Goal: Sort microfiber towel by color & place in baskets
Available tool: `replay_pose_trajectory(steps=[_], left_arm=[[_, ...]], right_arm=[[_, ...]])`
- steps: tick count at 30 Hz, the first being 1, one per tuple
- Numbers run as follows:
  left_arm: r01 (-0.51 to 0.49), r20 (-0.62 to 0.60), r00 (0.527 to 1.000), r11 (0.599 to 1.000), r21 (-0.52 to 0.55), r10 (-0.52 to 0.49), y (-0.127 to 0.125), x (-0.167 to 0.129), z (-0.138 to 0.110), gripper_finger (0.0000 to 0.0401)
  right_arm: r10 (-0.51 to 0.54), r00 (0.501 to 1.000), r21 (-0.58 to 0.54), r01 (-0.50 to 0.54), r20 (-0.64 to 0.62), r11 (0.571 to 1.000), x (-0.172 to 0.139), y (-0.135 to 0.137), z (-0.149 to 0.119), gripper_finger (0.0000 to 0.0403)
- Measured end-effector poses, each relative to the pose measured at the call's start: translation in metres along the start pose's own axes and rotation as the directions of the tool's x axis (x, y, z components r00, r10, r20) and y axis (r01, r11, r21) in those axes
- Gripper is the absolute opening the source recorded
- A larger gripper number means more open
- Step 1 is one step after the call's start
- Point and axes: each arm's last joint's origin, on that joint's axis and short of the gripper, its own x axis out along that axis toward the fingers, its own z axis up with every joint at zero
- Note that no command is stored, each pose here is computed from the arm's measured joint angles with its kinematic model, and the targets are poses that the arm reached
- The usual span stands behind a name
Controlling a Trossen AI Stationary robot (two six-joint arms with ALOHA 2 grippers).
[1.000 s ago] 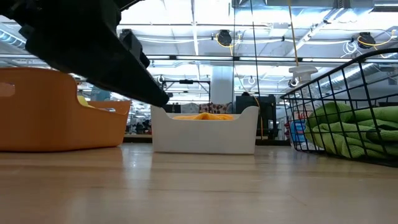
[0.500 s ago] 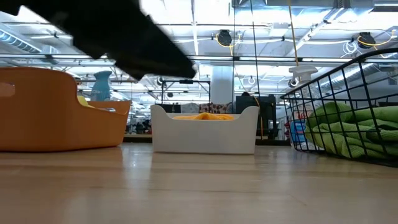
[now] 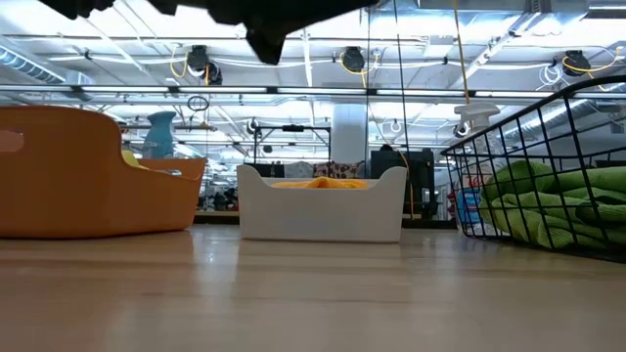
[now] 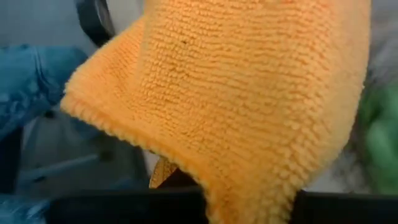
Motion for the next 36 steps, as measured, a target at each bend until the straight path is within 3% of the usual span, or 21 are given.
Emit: replay_pose_trajectory(steps=[4,7,11,14,19,21,25,28,36], left_arm=[[-0.033,0.046,0.998,0.999,0.043,0.031,0.008,0.003,0.005,0.0086],[-0.137,0.081,0.988,0.983,0.123,0.128,0.013,0.001,0.011,0.0086],[-0.344,0.14,0.936,0.921,0.184,0.322,0.017,-0.01,0.031,0.0086],[-0.413,0.187,0.907,0.883,0.222,0.377,0.019,-0.023,0.051,0.0086],[-0.433,0.25,0.89,0.876,0.212,0.38,0.026,-0.046,0.084,0.0087],[-0.397,0.239,0.908,0.888,0.234,0.343,0.029,-0.054,0.092,0.0094],[-0.262,0.188,0.957,0.939,0.223,0.222,0.034,-0.061,0.1,0.0138],[-0.222,0.169,0.968,0.948,0.23,0.185,0.034,-0.06,0.1,0.0186],[-0.336,0.094,0.942,0.904,0.265,0.322,0.057,-0.039,0.083,0.0288]], right_arm=[[-0.072,0.989,-0.137,0.09,0.13,0.986,-0.009,-0.007,0.028,0.0015],[-0.158,0.966,-0.22,0.203,0.204,0.954,-0.01,-0.018,0.049,0.0015],[-0.276,0.932,-0.315,0.342,0.236,0.885,0.001,-0.033,0.072,0.0023],[-0.341,0.914,-0.362,0.401,0.22,0.841,0.011,-0.044,0.089,0.0028],[-0.407,0.882,-0.465,0.47,0.235,0.75,0.025,-0.057,0.111,0.0027],[-0.429,0.875,-0.504,0.482,0.225,0.717,0.03,-0.063,0.119,0.0027],[-0.476,0.856,-0.551,0.501,0.202,0.667,0.04,-0.077,0.138,0.0029],[-0.508,0.843,-0.572,0.509,0.178,0.644,0.047,-0.088,0.15,0.003],[-0.5,0.848,-0.629,0.488,0.176,0.606,0.063,-0.1,0.176,0.0031]])
